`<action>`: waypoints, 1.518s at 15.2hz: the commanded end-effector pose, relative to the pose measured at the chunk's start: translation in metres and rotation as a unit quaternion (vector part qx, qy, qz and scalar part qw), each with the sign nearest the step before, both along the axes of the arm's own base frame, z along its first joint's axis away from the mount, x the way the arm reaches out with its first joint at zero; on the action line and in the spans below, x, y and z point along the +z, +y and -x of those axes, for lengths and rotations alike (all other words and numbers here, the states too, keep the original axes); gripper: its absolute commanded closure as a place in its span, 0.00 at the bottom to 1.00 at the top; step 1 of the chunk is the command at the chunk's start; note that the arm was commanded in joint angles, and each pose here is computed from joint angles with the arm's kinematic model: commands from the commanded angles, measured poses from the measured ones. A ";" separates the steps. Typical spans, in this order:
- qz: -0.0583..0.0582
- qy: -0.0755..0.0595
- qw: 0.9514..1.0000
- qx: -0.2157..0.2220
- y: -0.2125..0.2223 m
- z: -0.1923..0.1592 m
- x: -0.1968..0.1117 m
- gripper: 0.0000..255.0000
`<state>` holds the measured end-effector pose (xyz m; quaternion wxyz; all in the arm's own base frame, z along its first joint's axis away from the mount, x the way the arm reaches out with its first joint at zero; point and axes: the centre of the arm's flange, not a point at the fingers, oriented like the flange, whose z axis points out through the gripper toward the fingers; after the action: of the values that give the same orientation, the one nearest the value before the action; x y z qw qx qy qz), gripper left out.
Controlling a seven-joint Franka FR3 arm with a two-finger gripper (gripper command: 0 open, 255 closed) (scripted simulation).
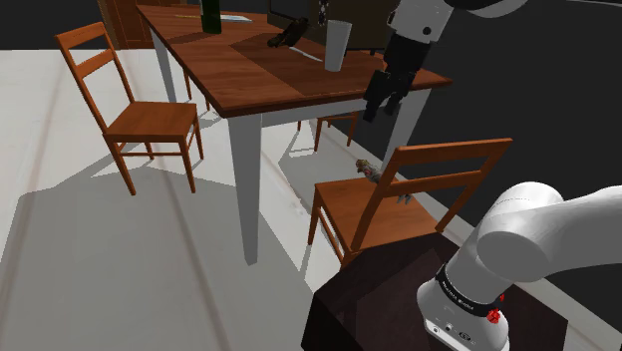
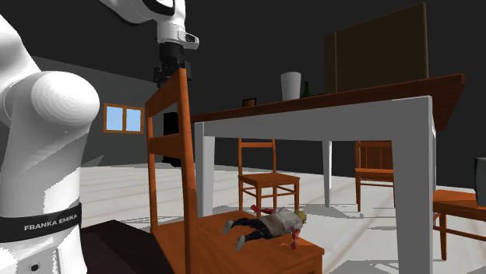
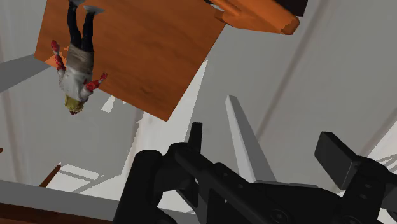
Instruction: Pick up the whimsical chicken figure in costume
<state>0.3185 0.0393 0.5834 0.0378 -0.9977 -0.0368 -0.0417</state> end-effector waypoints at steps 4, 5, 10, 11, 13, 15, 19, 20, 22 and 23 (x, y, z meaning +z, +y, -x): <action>-0.011 0.003 1.000 -0.011 -0.032 -0.008 -0.026 0.00; -0.014 0.003 1.000 -0.015 -0.043 -0.010 -0.034 0.00; -0.032 0.008 0.999 -0.033 -0.096 -0.021 -0.079 0.00; -0.035 0.009 0.999 -0.037 -0.107 -0.023 -0.088 0.00; -0.042 0.010 0.998 -0.045 -0.127 -0.026 -0.107 0.00; -0.049 0.012 0.997 -0.052 -0.148 -0.029 -0.126 0.00; -0.063 0.016 0.996 -0.067 -0.188 -0.034 -0.164 0.00; -0.067 0.017 0.995 -0.070 -0.198 -0.035 -0.174 0.00; -0.074 0.018 0.994 -0.078 -0.218 -0.037 -0.194 0.00; -0.078 0.019 0.993 -0.081 -0.228 -0.038 -0.204 0.00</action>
<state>0.3563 -0.1798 0.3876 0.1095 -0.9926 0.0447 -0.0285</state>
